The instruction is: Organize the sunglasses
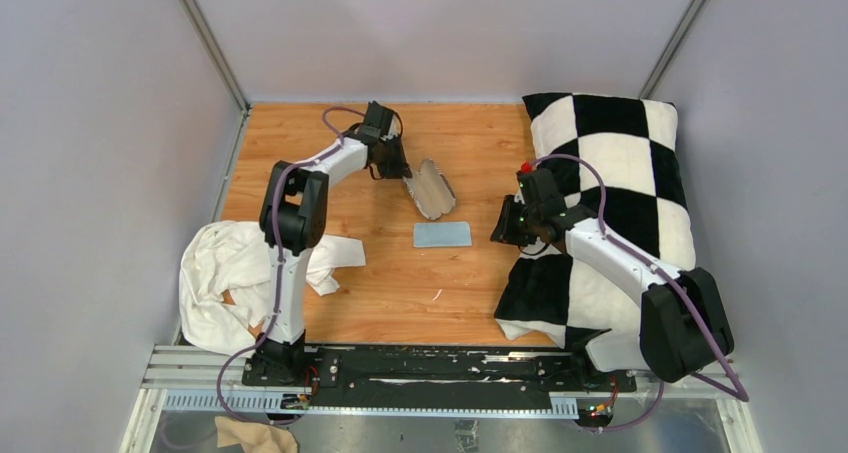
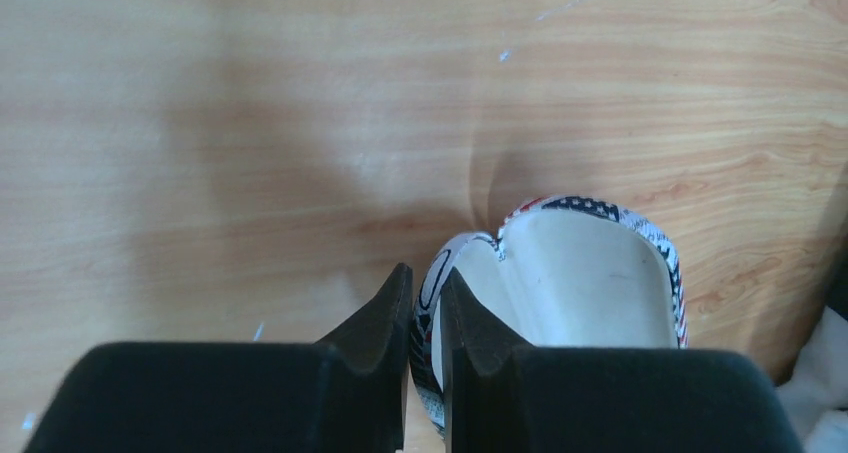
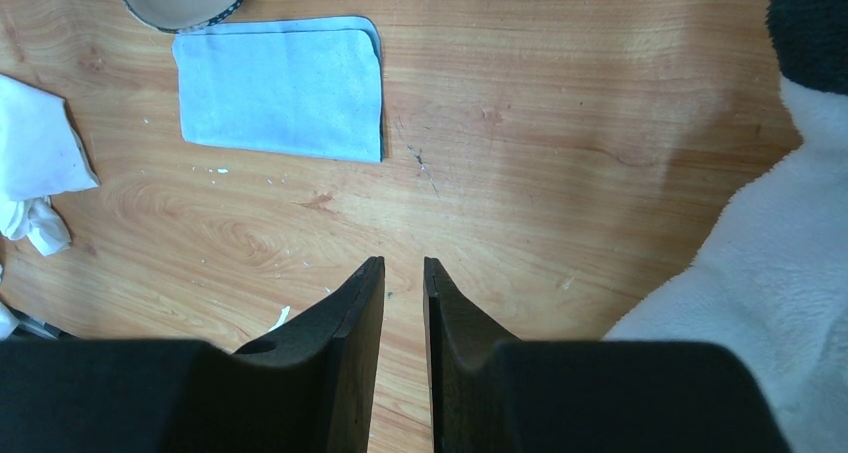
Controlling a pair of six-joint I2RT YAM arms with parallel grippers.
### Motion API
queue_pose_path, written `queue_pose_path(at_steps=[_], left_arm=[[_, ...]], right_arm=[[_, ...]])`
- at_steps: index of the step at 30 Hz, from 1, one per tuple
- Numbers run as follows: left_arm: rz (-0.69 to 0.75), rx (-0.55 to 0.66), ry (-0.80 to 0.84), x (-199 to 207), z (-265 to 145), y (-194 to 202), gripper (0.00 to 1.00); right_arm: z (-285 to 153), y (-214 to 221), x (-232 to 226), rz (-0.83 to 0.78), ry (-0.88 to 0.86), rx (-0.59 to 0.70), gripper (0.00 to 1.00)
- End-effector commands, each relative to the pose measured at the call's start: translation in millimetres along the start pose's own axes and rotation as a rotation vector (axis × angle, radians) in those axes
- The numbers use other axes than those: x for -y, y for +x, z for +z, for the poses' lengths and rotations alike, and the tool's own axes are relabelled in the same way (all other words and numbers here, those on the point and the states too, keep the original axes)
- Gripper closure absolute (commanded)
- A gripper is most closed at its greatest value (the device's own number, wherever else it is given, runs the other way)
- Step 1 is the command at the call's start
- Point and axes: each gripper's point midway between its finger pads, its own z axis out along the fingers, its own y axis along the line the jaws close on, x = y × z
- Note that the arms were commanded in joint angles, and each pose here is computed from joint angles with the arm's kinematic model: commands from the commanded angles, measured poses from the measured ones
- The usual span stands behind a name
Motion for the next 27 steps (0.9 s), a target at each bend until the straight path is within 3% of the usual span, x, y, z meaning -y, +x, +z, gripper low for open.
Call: queue_pose_path(at_steps=[1,6,10,19,27], left_arm=[[-0.120,0.103,0.025,2.8,-30.6,-5.5,0.88],[-0.325,0.215,0.129,4.4,-42.0,12.4,0.88],[-0.433,0.284,0.120,-0.3,-46.9,14.8,0.89],[-0.642,0.456,0.123,-0.2,-56.9,-22.0,0.89],[-0.761,0.429,0.110,-4.1,-24.5,-7.3,0.83]], right_arm=[[3.6,5.5,6.4,0.018,0.019,-0.030,0.74],[8.2,5.1,3.9,0.021,0.007,-0.040,0.74],[9.1,2.6,0.7,0.020,-0.002,-0.041,0.74],[8.0,6.8,2.4,0.024,0.002,-0.046,0.74],[4.5,5.6,1.6,0.020,0.001,-0.041,0.74]])
